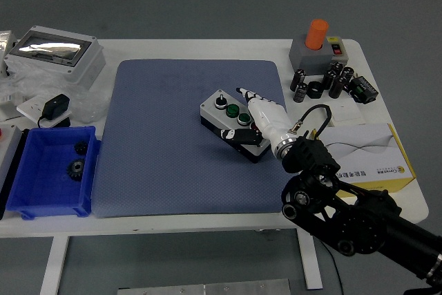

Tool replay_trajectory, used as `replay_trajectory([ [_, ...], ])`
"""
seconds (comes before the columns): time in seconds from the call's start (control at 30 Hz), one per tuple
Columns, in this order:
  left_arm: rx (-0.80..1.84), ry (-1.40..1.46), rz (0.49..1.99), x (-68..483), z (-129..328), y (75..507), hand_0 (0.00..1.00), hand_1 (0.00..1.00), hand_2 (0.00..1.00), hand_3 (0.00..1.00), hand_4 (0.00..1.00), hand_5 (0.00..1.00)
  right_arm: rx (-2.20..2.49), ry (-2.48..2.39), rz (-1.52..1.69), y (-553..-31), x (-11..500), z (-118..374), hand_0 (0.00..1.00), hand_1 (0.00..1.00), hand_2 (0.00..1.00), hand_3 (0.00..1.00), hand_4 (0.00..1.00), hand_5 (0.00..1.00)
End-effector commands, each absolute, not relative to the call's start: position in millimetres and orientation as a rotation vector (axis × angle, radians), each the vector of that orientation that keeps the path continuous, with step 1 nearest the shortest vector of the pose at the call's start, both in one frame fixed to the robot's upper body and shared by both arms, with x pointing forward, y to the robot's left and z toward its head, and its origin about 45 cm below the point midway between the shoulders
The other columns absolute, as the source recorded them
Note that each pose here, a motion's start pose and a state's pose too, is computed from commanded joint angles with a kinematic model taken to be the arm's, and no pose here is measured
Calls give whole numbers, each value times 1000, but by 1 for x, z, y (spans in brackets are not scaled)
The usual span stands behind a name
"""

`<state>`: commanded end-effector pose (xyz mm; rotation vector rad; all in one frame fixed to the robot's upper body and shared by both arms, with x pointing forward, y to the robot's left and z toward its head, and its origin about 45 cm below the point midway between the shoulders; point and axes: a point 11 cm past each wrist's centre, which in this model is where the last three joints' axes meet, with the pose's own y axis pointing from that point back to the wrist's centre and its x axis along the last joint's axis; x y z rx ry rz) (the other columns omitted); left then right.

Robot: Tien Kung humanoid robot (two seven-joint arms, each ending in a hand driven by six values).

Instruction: Pick up the button,place it on the desk,press the button,press the button

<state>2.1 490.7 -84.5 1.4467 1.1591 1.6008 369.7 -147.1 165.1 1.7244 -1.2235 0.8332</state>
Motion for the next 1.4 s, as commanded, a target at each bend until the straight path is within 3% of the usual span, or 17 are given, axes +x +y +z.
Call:
replay_trajectory([
  [0.57,1430,1143,1600,7,-83,492,661,620,623,747,907,604,1676,-1150,842,-139,371,153,871,896,980,998,986,626],
  [0.6,1428,1143,1600,8,-84,492,661,620,623,748,911,610,1673,-1145,835,-139,372,151,774,843,938,998,982,617],
  [0.77,1422,1143,1598,8,-84,492,661,620,623,748,911,610,1664,-1130,818,-142,374,147,774,843,938,998,982,617],
  [0.8,1421,1142,1598,8,-84,492,661,620,623,749,939,645,1663,-1128,815,-143,375,146,451,695,812,998,985,609],
  [0.97,1418,1136,1599,10,-83,492,661,620,623,749,939,645,1657,-1116,811,-146,377,142,451,695,812,998,985,609],
  [1.0,1418,1136,1599,10,-83,492,661,620,623,749,941,650,1656,-1115,812,-146,377,141,381,630,749,998,990,607],
  [1.17,1418,1133,1596,11,-84,492,661,620,623,749,941,650,1645,-1112,821,-148,379,140,381,630,749,998,990,607],
  [1.2,1418,1132,1595,11,-84,492,662,620,623,749,941,653,1642,-1112,824,-148,379,140,291,544,677,998,972,544],
  [1.37,1419,1128,1594,11,-84,492,662,620,623,749,941,653,1623,-1106,843,-149,381,139,291,544,677,998,972,544],
  [1.4,1419,1127,1594,11,-84,492,662,620,623,749,938,647,1618,-1104,848,-149,381,139,261,499,600,987,902,405],
])
